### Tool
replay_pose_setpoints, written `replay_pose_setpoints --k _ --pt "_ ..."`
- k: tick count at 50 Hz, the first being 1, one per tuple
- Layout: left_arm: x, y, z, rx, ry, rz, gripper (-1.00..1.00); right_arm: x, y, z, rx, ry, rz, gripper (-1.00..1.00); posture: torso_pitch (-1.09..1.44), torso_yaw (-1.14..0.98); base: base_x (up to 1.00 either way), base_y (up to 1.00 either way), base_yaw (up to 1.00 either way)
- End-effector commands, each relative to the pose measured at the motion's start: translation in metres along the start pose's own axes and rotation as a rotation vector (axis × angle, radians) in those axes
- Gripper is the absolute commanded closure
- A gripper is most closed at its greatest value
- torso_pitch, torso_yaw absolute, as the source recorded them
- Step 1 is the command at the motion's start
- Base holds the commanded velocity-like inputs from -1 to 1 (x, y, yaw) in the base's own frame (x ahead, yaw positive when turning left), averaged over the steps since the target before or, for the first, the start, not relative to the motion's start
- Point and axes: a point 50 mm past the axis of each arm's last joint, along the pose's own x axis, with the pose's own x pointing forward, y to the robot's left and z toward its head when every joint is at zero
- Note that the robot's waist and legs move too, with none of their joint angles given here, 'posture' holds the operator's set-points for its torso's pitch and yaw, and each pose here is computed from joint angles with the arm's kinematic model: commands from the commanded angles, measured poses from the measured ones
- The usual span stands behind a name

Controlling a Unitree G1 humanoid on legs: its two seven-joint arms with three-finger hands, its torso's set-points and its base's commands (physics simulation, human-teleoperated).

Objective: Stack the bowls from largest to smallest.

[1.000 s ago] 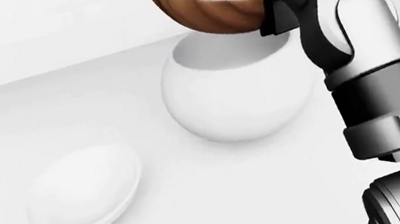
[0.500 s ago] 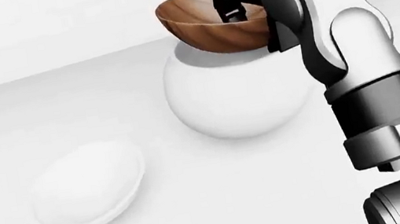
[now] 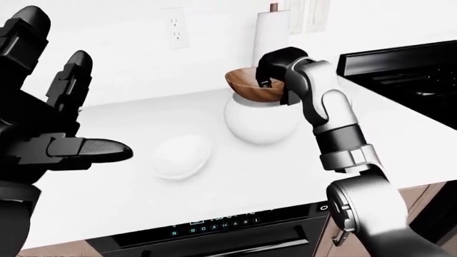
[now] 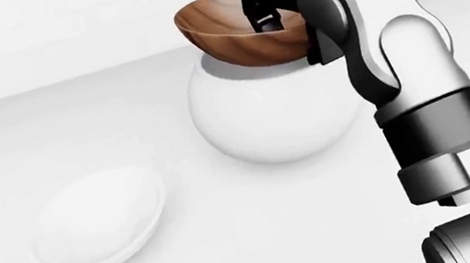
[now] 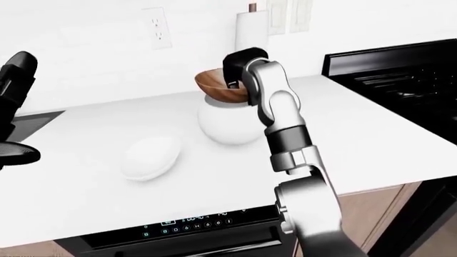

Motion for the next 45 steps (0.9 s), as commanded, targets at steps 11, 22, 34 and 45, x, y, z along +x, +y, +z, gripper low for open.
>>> replay_pose_setpoints --k 11,22,34,45 --pt "0.001 0.000 0.015 -0.001 -0.061 0.007 -1.00 -0.019 -0.044 0.002 -0.017 -0.006 -0.135 1.00 -0.38 0.00 0.00 0.00 0.00" --pt "0.001 -0.002 0.017 -0.002 -0.063 0.004 -1.00 -0.019 -0.035 0.002 -0.025 -0.013 -0.123 0.93 -0.38 0.00 0.00 0.00 0.00" --pt "0.002 -0.002 0.017 -0.003 -0.067 0.005 -1.00 -0.022 -0.035 0.000 -0.022 -0.013 -0.115 0.60 -0.38 0.00 0.00 0.00 0.00" --pt "0.002 -0.003 0.017 -0.005 -0.069 0.002 -1.00 -0.023 -0.031 0.001 -0.015 -0.015 -0.112 0.07 -0.38 0.00 0.00 0.00 0.00"
